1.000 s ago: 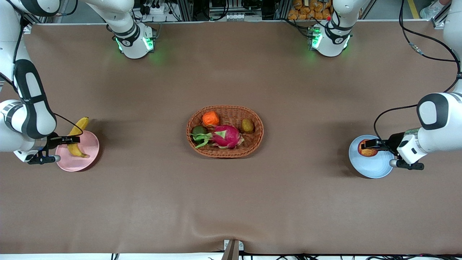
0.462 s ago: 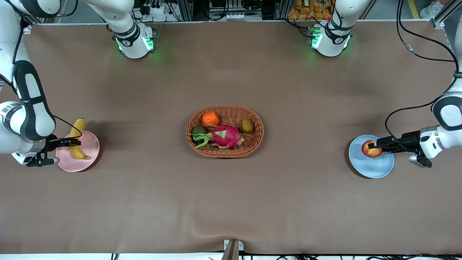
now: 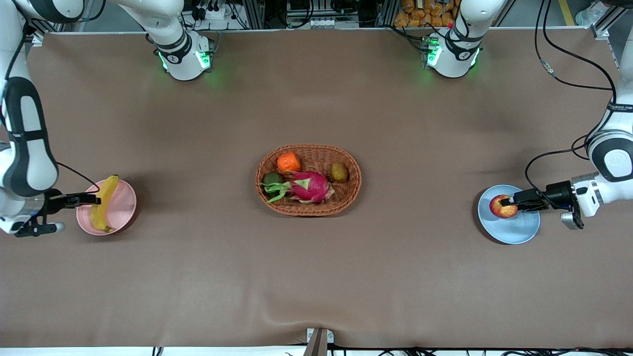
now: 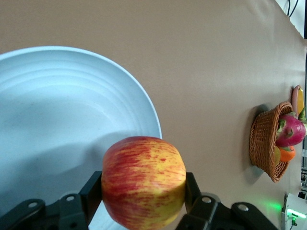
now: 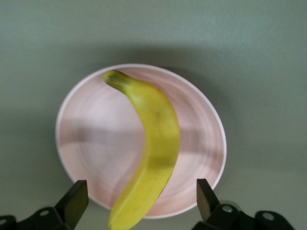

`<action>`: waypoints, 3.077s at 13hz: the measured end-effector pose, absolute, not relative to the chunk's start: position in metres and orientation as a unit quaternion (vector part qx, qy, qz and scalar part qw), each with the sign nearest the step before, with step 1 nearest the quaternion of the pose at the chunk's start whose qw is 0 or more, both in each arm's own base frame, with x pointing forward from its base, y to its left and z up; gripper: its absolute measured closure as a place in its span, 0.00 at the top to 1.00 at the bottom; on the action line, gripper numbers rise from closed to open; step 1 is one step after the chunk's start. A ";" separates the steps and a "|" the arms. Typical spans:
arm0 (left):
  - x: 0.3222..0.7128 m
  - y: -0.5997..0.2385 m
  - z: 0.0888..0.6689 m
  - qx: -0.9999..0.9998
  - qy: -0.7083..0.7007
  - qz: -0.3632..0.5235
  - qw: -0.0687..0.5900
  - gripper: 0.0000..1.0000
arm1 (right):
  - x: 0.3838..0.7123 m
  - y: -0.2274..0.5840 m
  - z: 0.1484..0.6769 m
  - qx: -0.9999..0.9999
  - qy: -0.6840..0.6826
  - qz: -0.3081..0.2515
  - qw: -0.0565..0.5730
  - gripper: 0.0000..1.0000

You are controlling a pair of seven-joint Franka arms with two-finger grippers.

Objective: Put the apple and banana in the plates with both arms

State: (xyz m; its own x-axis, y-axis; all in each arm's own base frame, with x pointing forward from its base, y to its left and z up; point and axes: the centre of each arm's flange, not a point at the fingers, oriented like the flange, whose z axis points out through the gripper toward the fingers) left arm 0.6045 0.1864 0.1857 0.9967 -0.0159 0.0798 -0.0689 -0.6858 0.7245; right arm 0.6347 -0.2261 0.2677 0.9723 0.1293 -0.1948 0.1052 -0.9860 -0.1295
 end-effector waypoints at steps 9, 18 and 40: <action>0.602 0.202 0.163 0.911 -0.021 0.041 0.410 0.72 | 0.613 -0.139 0.521 -0.993 -0.119 0.013 0.017 1.00; 0.613 0.221 0.186 0.901 -0.039 0.062 0.427 1.00 | 0.557 -0.038 0.606 -0.999 0.008 0.033 0.021 1.00; 0.594 -0.039 0.572 0.999 -0.008 -0.026 0.038 1.00 | 0.532 -0.062 0.661 -0.999 0.026 0.016 0.008 1.00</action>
